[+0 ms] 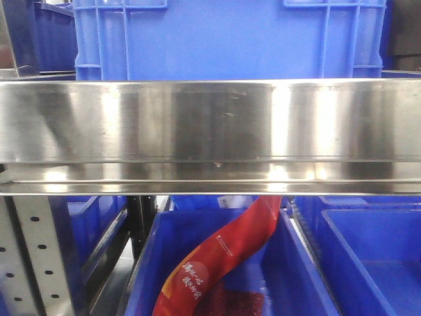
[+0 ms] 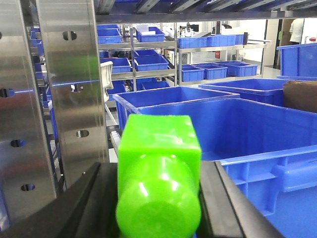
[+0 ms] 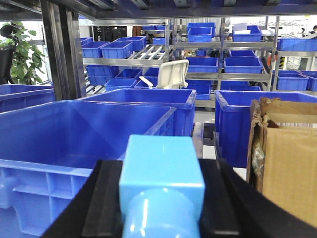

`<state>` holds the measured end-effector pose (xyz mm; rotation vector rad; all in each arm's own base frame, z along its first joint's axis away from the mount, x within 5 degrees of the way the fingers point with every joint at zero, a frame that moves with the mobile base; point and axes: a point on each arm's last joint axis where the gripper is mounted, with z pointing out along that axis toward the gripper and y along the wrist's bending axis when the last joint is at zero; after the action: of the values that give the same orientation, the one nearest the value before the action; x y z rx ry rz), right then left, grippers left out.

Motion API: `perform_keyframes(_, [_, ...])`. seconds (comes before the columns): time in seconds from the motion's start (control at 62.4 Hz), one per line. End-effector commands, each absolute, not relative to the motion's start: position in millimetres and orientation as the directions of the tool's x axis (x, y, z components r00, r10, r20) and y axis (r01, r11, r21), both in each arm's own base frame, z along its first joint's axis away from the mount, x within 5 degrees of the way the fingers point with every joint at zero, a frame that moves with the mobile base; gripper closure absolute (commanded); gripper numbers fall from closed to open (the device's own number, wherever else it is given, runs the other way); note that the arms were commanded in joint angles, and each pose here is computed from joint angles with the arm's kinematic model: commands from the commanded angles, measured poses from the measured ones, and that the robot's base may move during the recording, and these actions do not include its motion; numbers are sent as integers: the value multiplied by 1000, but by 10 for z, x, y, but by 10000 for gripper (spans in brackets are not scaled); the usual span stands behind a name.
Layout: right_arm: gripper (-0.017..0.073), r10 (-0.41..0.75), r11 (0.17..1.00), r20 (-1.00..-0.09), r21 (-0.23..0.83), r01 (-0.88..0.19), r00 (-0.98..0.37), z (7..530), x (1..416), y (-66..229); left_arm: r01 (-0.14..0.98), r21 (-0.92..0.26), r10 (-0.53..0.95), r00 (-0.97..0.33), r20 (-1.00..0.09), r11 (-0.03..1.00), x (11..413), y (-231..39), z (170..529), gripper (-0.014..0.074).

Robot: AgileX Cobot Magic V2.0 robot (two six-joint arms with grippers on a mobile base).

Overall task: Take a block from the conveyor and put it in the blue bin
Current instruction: 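Move both held blocks over the open blue bin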

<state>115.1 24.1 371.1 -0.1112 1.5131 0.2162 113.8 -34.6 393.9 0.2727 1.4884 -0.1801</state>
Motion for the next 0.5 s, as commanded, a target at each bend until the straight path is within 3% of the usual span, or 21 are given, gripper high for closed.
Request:
perform_keyframes(0.0, [721,66,976,-995,51,-210,68,3731,1137,239,291,69,43,95,-995,954,1127,-352,3952,704])
perform_keyframes(0.481, [721,68,976,-995,51,-210,76,3738,1137,238,290,68,26,146,-989,955,1122,-353,4001,704])
